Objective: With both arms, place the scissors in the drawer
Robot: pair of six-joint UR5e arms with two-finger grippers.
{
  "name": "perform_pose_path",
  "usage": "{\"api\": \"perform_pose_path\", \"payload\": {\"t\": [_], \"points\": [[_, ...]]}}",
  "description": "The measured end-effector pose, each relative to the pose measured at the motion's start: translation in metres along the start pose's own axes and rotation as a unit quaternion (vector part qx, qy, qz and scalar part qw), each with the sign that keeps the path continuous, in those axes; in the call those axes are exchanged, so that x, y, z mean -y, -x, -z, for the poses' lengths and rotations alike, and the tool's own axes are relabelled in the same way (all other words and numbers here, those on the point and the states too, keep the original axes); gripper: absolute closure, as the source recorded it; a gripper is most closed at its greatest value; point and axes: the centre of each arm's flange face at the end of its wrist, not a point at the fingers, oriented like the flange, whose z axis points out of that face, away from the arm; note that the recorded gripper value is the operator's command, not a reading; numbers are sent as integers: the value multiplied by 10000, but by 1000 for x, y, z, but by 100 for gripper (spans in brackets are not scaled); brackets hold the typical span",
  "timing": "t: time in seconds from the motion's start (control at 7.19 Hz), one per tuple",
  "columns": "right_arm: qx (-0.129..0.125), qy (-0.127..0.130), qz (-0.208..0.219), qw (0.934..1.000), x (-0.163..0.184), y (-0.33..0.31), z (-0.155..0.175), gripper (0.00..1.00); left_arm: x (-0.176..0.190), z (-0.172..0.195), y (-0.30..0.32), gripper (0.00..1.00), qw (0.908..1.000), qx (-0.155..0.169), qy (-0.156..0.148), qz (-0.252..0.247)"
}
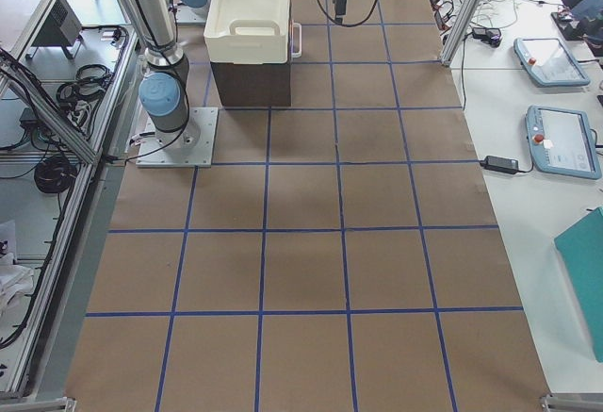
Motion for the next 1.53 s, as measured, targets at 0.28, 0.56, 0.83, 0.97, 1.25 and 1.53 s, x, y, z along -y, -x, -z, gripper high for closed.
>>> {"api": "perform_pose_path", "payload": {"t": [0.28,0.56,0.83,0.97,1.25,1.53], "points": [[2,15,-3,10000,0,0,-1,0,2,0,1,0,10000,0,-24,-6],[0,46,20,10000,0,1,-4,0,7,-2,17,0,9988,9,-5,-491],[301,255,357,9986,3,16,-23,0,23,-23,73,0,9872,-16,205,-1579],[557,423,875,9937,3,29,-44,0,30,-37,120,0,9774,-103,322,-2088],[818,753,2432,9636,-16,62,-91,0,35,-70,213,0,9398,-282,539,-3363],[984,856,4101,9027,-24,96,-137,0,38,-123,284,0,8887,-216,759,-4517]]}}
